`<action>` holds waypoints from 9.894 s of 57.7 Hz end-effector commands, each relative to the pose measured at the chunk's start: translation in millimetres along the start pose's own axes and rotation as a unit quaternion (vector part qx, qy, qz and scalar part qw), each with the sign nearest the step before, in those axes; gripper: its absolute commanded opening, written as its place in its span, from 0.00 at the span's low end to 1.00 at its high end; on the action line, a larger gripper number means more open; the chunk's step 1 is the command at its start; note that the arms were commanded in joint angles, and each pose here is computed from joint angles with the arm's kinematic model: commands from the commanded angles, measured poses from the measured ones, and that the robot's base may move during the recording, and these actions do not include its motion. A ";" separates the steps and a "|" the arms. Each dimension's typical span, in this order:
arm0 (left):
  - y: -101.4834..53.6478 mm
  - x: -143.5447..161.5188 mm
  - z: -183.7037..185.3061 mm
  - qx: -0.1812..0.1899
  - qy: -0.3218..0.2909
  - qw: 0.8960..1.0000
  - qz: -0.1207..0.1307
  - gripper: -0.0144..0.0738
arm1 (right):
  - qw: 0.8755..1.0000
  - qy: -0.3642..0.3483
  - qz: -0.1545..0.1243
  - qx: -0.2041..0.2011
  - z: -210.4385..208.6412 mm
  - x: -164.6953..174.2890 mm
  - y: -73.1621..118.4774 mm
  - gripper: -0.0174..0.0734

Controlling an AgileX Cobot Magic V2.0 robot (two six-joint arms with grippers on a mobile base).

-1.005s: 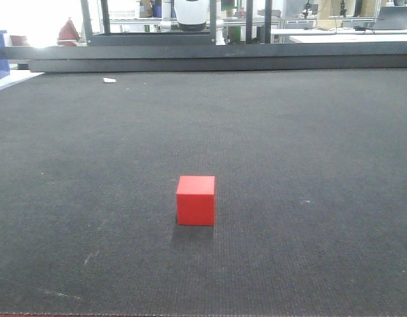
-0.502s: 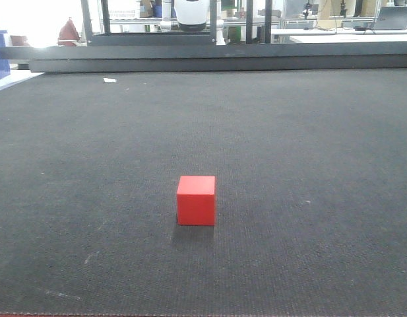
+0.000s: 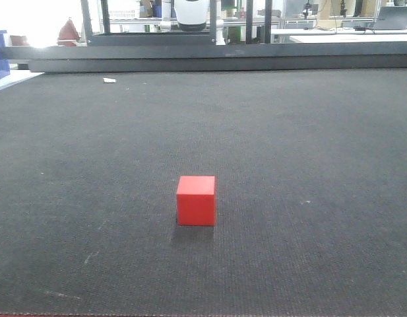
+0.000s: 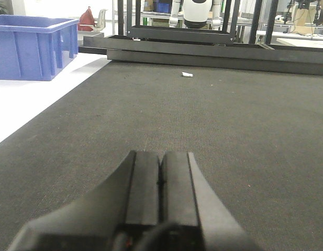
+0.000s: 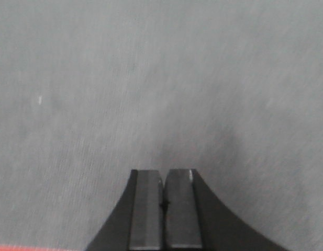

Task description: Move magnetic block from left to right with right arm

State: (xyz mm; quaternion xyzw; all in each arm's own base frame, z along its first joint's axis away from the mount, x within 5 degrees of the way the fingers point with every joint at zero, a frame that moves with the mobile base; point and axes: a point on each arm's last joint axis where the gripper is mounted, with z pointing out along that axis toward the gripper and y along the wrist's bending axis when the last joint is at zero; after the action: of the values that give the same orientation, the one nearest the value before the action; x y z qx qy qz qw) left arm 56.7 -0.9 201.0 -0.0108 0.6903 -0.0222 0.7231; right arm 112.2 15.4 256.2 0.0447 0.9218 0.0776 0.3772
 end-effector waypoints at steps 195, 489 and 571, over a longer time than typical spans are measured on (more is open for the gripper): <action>0.3 -5.5 -1.0 -0.001 -0.043 0.999 -0.005 0.02 | 0.966 0.241 -0.096 -0.025 111.4 -107.5 250.3 0.46; 0.3 -5.5 -1.0 -0.001 -0.043 0.999 -0.005 0.02 | 0.874 -0.473 -0.114 -0.015 -84.5 3.7 -2.9 0.46; 0.3 -5.5 -1.0 -0.001 -0.043 0.999 -0.005 0.02 | 0.874 -0.473 -0.114 -0.015 -84.5 3.7 -2.9 0.46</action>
State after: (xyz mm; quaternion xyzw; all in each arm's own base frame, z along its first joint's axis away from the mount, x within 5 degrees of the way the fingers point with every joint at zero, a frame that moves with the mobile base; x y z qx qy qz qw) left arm 56.7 -0.9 201.0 -0.0108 0.6903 -0.0222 0.7231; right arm 52.4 4.2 296.1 -0.0319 0.6708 0.0262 0.7405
